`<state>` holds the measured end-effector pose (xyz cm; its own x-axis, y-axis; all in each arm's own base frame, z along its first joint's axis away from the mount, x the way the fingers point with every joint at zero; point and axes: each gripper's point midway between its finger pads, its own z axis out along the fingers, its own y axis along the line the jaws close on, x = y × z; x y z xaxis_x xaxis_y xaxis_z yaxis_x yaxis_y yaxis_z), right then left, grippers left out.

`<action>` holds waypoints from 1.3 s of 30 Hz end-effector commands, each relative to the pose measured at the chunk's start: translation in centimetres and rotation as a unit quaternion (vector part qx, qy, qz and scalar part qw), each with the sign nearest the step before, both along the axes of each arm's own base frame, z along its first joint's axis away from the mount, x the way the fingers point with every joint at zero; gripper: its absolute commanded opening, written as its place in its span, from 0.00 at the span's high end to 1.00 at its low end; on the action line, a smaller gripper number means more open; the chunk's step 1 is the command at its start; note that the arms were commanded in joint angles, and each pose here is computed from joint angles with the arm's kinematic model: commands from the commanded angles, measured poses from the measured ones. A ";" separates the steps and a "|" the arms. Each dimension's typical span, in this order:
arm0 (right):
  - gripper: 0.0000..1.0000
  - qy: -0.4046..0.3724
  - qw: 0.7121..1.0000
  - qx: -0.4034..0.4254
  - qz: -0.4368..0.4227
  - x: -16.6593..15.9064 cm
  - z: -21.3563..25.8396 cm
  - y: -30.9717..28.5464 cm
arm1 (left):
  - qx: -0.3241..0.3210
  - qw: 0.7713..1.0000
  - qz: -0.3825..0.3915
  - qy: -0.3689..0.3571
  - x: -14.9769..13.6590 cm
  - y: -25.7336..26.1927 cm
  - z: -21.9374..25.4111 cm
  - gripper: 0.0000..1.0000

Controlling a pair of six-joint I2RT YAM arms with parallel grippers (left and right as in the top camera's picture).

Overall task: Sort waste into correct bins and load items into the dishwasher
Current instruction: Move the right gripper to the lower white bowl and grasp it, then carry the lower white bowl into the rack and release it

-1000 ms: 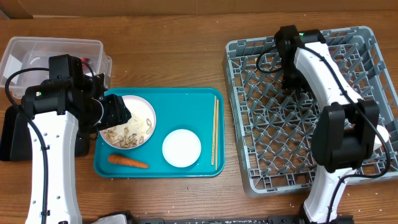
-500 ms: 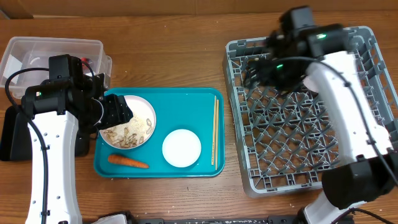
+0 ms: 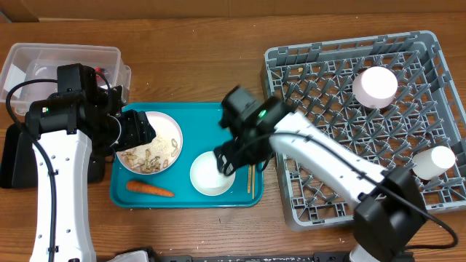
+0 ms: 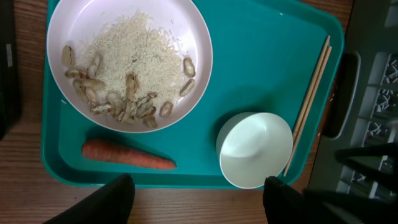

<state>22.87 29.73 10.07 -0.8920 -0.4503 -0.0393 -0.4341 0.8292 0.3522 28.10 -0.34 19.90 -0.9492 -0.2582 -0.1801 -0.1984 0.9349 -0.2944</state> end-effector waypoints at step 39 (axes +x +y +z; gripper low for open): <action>0.96 -0.171 0.952 -0.146 -0.207 6.0 -2.3 -4.4 | 0.000 1.000 0.007 -0.001 -0.1 0.1 0.3 0.31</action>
